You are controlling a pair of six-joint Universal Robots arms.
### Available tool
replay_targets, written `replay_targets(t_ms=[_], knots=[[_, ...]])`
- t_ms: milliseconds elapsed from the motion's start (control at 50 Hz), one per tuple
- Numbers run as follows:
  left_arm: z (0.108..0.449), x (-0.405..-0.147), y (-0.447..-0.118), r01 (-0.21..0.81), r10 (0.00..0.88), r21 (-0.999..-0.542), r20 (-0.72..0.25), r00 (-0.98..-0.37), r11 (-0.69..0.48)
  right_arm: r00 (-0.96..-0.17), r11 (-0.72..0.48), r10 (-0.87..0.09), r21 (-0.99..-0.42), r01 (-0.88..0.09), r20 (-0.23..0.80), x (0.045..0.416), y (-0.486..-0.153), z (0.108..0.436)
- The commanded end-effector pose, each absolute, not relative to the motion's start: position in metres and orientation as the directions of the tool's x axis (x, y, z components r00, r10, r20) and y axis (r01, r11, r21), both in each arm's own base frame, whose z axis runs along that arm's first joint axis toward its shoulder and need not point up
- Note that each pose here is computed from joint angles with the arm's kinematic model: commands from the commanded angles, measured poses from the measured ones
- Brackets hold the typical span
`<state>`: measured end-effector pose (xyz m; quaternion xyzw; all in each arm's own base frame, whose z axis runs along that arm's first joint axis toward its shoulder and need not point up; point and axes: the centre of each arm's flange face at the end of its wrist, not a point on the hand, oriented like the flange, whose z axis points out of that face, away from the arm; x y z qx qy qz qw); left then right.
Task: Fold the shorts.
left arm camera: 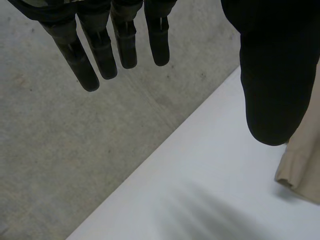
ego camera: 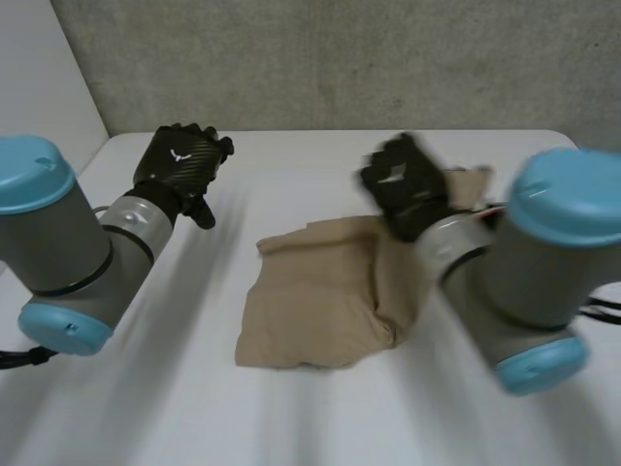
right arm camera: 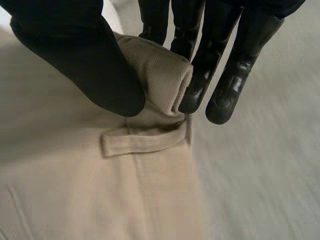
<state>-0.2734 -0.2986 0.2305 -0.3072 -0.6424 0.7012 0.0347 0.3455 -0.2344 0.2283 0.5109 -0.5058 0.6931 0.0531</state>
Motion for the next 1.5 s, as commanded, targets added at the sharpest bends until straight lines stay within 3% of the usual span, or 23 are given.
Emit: replay_targets(t_ms=[20,100,160,240,300,360,420,460,540,620,720,780,1000,1180,1340,1420,1500], knots=[[0.240,-0.258,-0.294,0.309,0.415,-0.938,-0.346,-0.841,-0.154,-0.169,-0.638,-0.669,-0.675,-0.370,0.724,0.407,-0.151,0.169],[0.244,-0.248,-0.300,0.296,0.386,-0.944,-0.329,-0.862,-0.145,-0.043,-0.647,-0.726,-0.704,-0.292,0.686,0.409,-0.133,0.148],[0.244,-0.244,-0.302,0.289,0.380,-0.948,-0.319,-0.868,-0.134,-0.047,-0.647,-0.729,-0.710,-0.277,0.683,0.409,-0.134,0.152],[0.247,-0.242,-0.303,0.274,0.375,-0.953,-0.303,-0.876,-0.131,-0.161,-0.626,-0.716,-0.726,-0.285,0.680,0.408,-0.146,0.182],[0.249,-0.242,-0.304,0.258,0.375,-0.957,-0.289,-0.881,-0.132,-0.339,-0.523,-0.725,-0.800,-0.295,0.599,0.398,-0.171,0.210],[0.251,-0.247,-0.301,0.227,0.390,-0.965,-0.260,-0.883,-0.130,-0.555,-0.374,-0.702,-0.894,-0.247,0.447,0.376,-0.206,0.240],[0.252,-0.259,-0.292,0.176,0.432,-0.977,-0.210,-0.877,-0.118,-0.663,-0.239,-0.692,-0.957,-0.161,0.285,0.359,-0.224,0.255],[0.252,-0.269,-0.285,0.145,0.463,-0.984,-0.176,-0.869,-0.104,-0.675,-0.169,-0.702,-0.974,-0.153,0.228,0.355,-0.231,0.248],[0.235,-0.290,-0.264,0.100,0.537,-0.995,-0.085,-0.839,-0.001,-0.667,-0.054,-0.721,-0.976,-0.213,0.186,0.352,-0.242,0.223],[0.204,-0.301,-0.246,0.122,0.545,-0.981,-0.019,-0.838,0.153,-0.669,0.076,-0.729,-0.954,-0.291,0.146,0.349,-0.253,0.192],[0.170,-0.306,-0.217,0.201,0.487,-0.937,-0.039,-0.872,0.286,-0.685,0.229,-0.721,-0.896,-0.381,0.107,0.340,-0.263,0.158],[0.160,-0.306,-0.212,0.225,0.472,-0.925,-0.059,-0.880,0.305,-0.698,0.263,-0.708,-0.880,-0.396,0.103,0.333,-0.270,0.150],[0.136,-0.299,-0.196,0.290,0.489,-0.886,-0.084,-0.868,0.363,-0.718,0.269,-0.684,-0.870,-0.413,0.129,0.326,-0.276,0.143],[0.142,-0.314,-0.214,0.255,0.493,-0.932,-0.101,-0.864,0.257,-0.752,0.236,-0.622,-0.864,-0.445,0.218,0.321,-0.284,0.139],[0.132,-0.324,-0.237,0.372,0.509,-0.914,-0.245,-0.825,0.164,-0.752,0.219,-0.610,-0.860,-0.461,0.248,0.318,-0.282,0.141],[0.132,-0.319,-0.247,0.408,0.500,-0.901,-0.286,-0.817,0.150,-0.763,0.193,-0.600,-0.881,-0.432,0.243,0.318,-0.282,0.155],[0.156,-0.320,-0.251,0.370,0.501,-0.924,-0.275,-0.821,0.098,-0.779,0.115,-0.575,-0.918,-0.380,0.251,0.316,-0.279,0.187]])
